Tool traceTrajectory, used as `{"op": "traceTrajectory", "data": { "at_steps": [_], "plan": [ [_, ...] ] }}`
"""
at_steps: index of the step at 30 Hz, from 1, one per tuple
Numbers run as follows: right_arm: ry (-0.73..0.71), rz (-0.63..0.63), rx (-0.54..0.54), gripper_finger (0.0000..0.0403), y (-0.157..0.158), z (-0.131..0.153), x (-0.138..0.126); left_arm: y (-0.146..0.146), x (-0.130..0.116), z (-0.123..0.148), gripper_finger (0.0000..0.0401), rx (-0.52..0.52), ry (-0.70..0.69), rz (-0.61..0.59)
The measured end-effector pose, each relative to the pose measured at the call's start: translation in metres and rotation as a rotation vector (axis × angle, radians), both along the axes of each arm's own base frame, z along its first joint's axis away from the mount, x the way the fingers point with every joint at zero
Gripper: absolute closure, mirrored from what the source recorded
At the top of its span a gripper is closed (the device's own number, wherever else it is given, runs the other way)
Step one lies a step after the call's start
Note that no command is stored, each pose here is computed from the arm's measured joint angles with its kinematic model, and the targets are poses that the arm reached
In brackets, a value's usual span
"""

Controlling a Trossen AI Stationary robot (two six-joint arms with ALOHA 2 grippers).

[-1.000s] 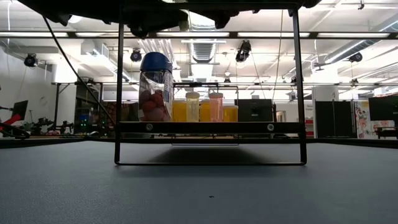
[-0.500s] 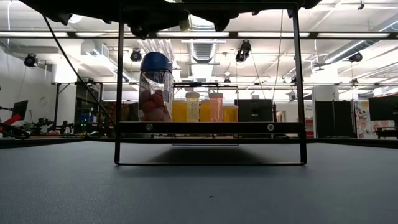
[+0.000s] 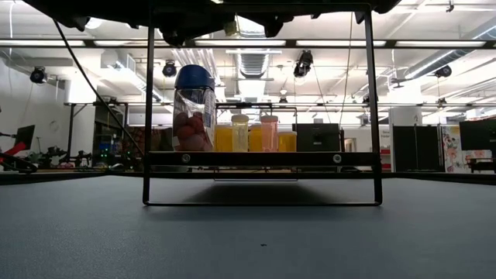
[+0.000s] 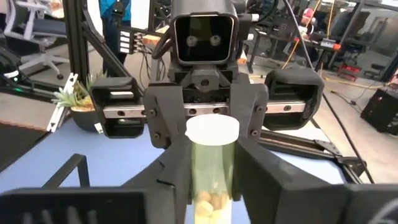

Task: Pick and place medicine bottles onto shelf by color
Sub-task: Put the small yellow pill bottle on the shelf

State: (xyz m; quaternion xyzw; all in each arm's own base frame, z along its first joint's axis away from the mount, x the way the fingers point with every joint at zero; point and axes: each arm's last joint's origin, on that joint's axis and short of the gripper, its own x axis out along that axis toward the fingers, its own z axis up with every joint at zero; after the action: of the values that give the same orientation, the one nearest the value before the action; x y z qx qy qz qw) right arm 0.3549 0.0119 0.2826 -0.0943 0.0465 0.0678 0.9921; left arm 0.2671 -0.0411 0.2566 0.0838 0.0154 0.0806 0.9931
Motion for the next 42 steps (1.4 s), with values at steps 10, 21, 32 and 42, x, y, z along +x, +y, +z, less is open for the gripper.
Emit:
{"op": "traceTrajectory", "data": {
  "at_steps": [10, 21, 32, 42],
  "plan": [
    [0.035, 0.01, -0.019, 0.0335, 0.0, 0.001, -0.004, 0.0, 0.0, 0.001, 0.0249, -0.027, -0.007, 0.001],
    [0.015, -0.083, 0.007, 0.0334, -0.027, -0.014, -0.067, 0.001, -0.005, 0.007, 0.0183, -0.03, -0.025, -0.001],
    [-0.162, -0.224, 0.233, 0.0334, -0.033, -0.094, -0.128, 0.001, -0.005, 0.008, 0.0182, -0.032, -0.04, -0.001],
    [-0.176, -0.199, 0.283, 0.0334, -0.028, -0.133, -0.133, 0.002, -0.011, 0.016, 0.0182, -0.037, -0.07, 0.0]
  ]
}}
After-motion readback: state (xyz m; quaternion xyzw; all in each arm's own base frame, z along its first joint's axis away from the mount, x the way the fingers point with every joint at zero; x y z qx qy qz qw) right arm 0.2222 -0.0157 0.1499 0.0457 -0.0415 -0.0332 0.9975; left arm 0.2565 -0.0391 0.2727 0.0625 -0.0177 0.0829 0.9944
